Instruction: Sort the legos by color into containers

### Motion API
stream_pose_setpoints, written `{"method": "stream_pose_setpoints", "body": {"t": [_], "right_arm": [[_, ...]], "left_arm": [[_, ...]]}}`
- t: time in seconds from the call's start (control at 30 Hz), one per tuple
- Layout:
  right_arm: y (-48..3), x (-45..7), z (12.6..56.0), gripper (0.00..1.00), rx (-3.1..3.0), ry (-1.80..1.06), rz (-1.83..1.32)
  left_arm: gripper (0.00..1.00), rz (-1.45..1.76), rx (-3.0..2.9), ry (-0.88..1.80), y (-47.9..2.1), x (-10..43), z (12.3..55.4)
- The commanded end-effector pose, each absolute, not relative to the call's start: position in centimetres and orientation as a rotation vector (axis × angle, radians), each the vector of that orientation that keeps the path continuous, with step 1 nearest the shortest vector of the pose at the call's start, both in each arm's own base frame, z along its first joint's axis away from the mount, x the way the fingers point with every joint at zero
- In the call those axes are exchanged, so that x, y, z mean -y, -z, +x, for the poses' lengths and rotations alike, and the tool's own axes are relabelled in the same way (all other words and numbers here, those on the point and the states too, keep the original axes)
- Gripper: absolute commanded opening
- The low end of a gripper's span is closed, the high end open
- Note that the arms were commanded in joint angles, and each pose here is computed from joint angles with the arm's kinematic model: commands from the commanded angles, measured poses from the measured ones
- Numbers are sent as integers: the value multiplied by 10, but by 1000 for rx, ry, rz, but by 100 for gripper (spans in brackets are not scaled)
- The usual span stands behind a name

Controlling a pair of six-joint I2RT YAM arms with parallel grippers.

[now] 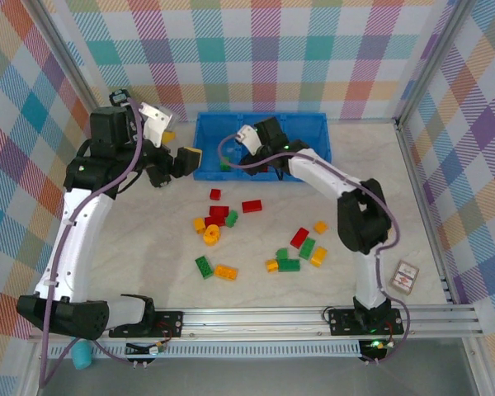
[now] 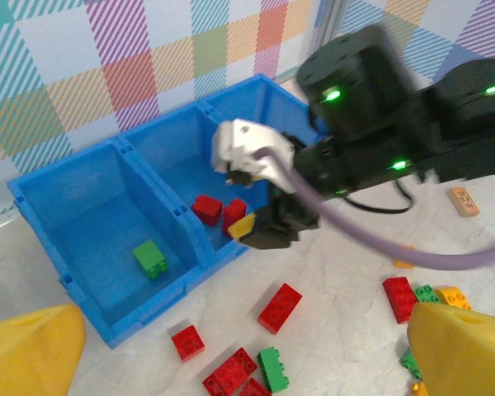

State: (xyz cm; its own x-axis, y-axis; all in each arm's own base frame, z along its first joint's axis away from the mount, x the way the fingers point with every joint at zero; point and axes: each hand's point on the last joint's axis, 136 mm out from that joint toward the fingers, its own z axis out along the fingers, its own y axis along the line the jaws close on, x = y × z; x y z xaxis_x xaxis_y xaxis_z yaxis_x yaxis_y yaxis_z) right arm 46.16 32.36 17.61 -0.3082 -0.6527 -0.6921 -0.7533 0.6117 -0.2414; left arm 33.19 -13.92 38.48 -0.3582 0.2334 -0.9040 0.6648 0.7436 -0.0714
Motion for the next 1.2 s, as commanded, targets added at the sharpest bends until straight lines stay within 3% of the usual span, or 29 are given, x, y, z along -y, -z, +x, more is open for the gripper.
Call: {"method": "stream_pose_setpoints", "body": {"t": [0.0, 0.13, 0.27, 0.5, 0.67, 1.17], "right_arm": [[-179, -327, 416, 69, -2007, -246, -1317], [-157, -324, 385, 74, -2097, -313, -1422], [-141, -322, 372, 75, -2326, -408, -1328], [-120, -312, 383, 78, -2727, -457, -558], [-105, -304, 376, 80, -2812, -475, -244], [-56, -311, 372, 92, -2886, -433, -174]], "left_arm": [[100, 674, -1904, 493, -392, 132, 329], [100, 675, -1910, 494, -390, 132, 331], [100, 675, -1910, 504, -389, 132, 331], [100, 673, -1910, 508, -389, 132, 331], [100, 672, -1902, 525, -390, 132, 331], [100, 682, -1875, 552, -400, 135, 322]]}}
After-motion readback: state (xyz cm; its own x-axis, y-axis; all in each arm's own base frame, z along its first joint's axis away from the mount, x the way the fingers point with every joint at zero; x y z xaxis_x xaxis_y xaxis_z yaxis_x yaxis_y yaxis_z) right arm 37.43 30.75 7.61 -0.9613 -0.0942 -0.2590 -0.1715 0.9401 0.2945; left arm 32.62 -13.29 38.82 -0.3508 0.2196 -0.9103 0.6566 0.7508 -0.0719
